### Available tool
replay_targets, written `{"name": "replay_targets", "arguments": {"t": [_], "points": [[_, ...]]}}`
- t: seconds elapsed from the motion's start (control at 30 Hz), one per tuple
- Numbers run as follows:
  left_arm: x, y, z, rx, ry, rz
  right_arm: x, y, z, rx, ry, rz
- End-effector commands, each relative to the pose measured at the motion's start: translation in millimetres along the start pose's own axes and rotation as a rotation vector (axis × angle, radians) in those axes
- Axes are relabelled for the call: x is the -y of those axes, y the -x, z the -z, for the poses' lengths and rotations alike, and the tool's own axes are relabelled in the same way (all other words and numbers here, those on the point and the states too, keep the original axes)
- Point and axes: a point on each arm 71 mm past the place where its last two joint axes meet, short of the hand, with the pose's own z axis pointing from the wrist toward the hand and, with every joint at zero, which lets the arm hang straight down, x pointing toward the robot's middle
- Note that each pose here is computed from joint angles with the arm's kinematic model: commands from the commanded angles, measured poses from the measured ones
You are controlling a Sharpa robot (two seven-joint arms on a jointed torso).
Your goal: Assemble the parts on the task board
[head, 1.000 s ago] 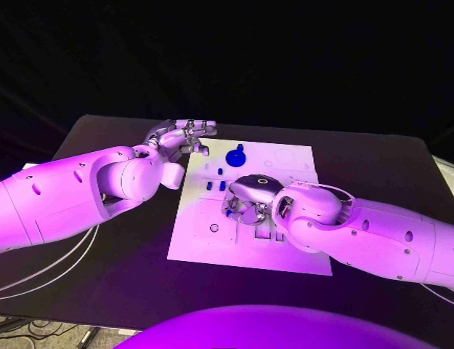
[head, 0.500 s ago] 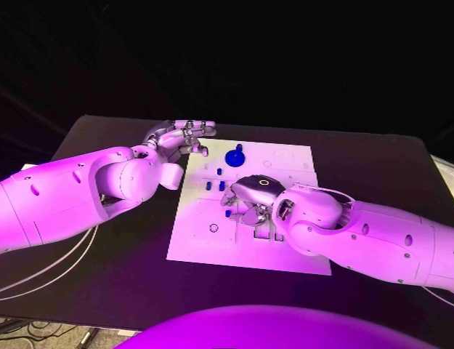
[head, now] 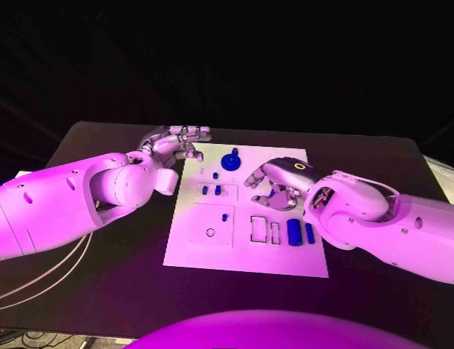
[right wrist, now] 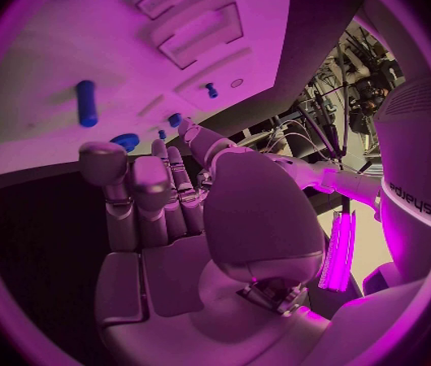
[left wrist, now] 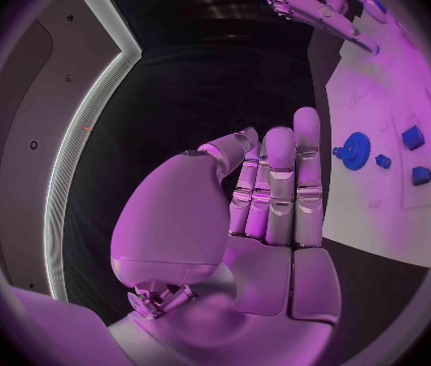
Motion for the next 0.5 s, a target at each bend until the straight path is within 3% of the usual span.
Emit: {"name": "replay_targets", "arguments": {"t": [0.03, 0.23, 0.5], "points": [[0.1, -2.6, 0.1, -0.022, -0.001, 0.008, 13, 6.6, 5.2, -0.044, -0.064, 0.027], [-1.1, -2.9, -0.1, -0.023, 0.001, 0.009, 35, 13.5, 11.6, -0.085, -0.115, 0.106], [-2.3, -3.1, 0.0, -0.023, 0.003, 0.01, 43, 10.7, 11.8, -0.135, -0.125, 0.149]]}}
